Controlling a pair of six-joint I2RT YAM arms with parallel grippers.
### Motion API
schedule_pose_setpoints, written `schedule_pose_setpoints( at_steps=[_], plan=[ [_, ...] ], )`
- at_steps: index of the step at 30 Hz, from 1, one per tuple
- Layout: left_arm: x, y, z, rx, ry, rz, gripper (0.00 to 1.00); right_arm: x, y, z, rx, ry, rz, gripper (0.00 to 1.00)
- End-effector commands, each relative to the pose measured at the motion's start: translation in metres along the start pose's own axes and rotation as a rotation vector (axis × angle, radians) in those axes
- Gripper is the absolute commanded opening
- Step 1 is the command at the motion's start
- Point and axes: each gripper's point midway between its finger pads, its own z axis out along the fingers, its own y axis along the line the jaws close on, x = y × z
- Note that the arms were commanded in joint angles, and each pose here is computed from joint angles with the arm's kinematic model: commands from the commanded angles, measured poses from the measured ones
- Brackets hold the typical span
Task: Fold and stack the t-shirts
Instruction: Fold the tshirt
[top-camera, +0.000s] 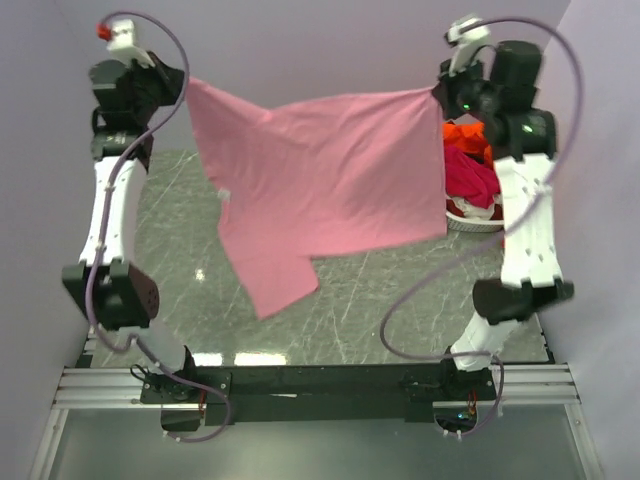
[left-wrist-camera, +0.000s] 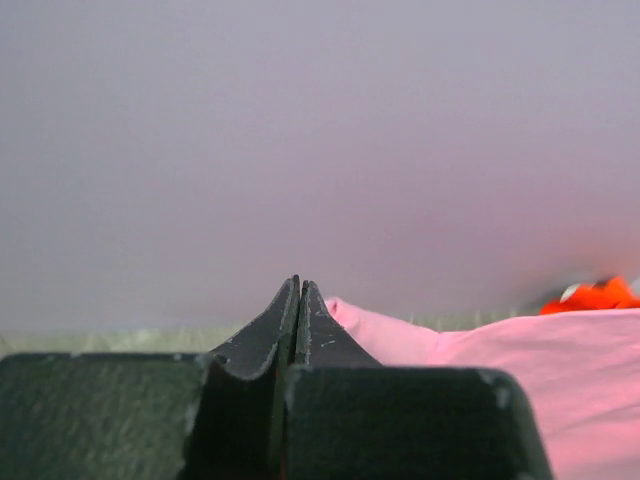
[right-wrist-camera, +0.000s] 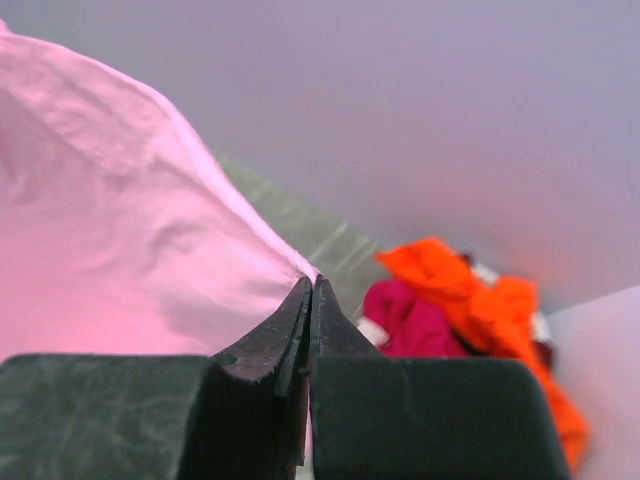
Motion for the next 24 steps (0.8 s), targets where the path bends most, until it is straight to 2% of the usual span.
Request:
schedule_pose_setpoints(
  at_steps=[1,2,4,5,7,8,14,19,24],
  plan=[
    [-0.112,-0.047,-0.075,0.03,-0.284,0.065,0.0,-0.057,0.01,-0.071,0.024,-0.166,-0.037,0.0],
    [-0.125,-0.051,-0.089,0.021,-0.322,0.067,0.0,-0.074,0.013,-0.102,0.045,-0.221,-0.055,0.0],
    [-0.152,-0.07,-0.132,0.031,-0.402,0.075,0.0,-0.082,0.017,-0.127,0.065,-0.26,-0.062,0.0],
    [-0.167,-0.078,-0.148,0.042,-0.464,0.075,0.0,-0.094,0.022,-0.157,0.085,-0.311,-0.073,0.0],
    [-0.188,-0.096,-0.189,0.063,-0.547,0.079,0.0,-0.098,0.026,-0.18,0.102,-0.346,-0.074,0.0],
    [-0.195,-0.102,-0.203,0.069,-0.576,0.078,0.0,-0.106,0.031,-0.207,0.12,-0.393,-0.083,0.0],
    [-0.234,-0.141,-0.288,0.127,-0.719,0.108,0.0,-0.127,0.041,-0.293,0.214,-0.547,-0.094,0.0],
    [-0.261,-0.167,-0.342,0.158,-0.811,0.142,0.0,-0.135,0.041,-0.32,0.261,-0.604,-0.1,0.0],
    [-0.253,-0.164,-0.34,0.145,-0.786,0.147,0.0,-0.12,0.04,-0.293,0.23,-0.536,-0.09,0.0]
  ],
)
